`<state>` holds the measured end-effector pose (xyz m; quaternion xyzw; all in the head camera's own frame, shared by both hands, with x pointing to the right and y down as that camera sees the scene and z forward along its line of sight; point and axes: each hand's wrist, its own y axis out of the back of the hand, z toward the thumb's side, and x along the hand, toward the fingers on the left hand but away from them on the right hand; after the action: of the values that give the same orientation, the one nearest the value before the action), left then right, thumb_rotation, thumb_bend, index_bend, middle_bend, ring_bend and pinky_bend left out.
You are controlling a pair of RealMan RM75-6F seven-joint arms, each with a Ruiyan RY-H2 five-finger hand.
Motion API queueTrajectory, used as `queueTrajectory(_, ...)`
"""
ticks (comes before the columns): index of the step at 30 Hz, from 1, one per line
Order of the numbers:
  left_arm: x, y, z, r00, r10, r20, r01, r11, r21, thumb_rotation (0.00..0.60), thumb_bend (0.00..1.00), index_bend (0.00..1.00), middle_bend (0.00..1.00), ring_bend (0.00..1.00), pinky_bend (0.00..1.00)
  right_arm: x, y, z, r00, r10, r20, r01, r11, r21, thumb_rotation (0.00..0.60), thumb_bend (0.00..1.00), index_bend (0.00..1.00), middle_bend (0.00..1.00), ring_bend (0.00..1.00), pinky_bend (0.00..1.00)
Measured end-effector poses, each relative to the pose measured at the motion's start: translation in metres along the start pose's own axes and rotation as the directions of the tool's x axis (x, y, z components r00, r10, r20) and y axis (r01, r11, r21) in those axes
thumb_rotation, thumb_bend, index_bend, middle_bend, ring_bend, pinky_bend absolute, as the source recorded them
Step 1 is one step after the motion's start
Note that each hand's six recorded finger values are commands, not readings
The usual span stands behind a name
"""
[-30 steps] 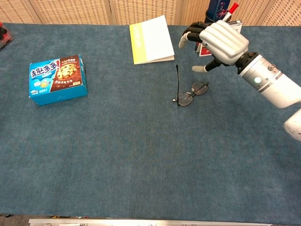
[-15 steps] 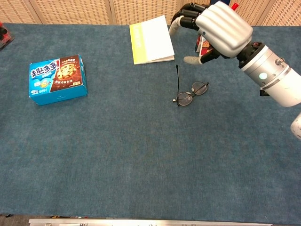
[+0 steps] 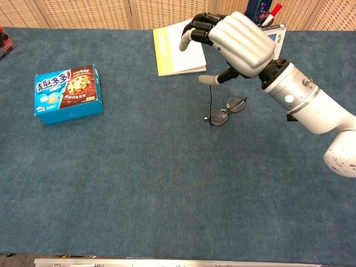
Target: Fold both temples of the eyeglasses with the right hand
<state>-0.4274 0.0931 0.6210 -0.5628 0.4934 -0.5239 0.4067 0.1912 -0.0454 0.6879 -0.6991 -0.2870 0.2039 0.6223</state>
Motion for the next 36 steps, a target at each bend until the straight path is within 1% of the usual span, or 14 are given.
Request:
queueTrajectory(8, -0.001, 0.003, -0.001, 1.0, 0.005, 0.002, -0.005, 1.0, -0.011, 0.6, 0.29, 0.52, 0.43, 0.28, 0.39, -0.007, -0.014, 0.002, 1.0, 0.022, 0.004, -0.022, 1.0, -0.001, 0.6, 0.11, 0.39, 0.33, 0.22, 0.4)
queueTrajectory(19, -0.001, 0.003, -0.001, 1.0, 0.007, 0.003, -0.007, 1.0, -0.009, 0.6, 0.29, 0.52, 0.43, 0.28, 0.39, -0.008, -0.026, -0.013, 0.998, 0.054, 0.039, -0.055, 0.998, 0.027, 0.6, 0.11, 0.39, 0.33, 0.22, 0.4)
queueTrajectory(36, -0.001, 0.002, -0.001, 1.0, 0.005, 0.0, -0.005, 1.0, 0.0, 0.6, 0.29, 0.52, 0.43, 0.28, 0.39, 0.014, -0.04, -0.041, 0.99, 0.111, 0.089, -0.118, 0.99, 0.081, 0.6, 0.11, 0.39, 0.33, 0.22, 0.4)
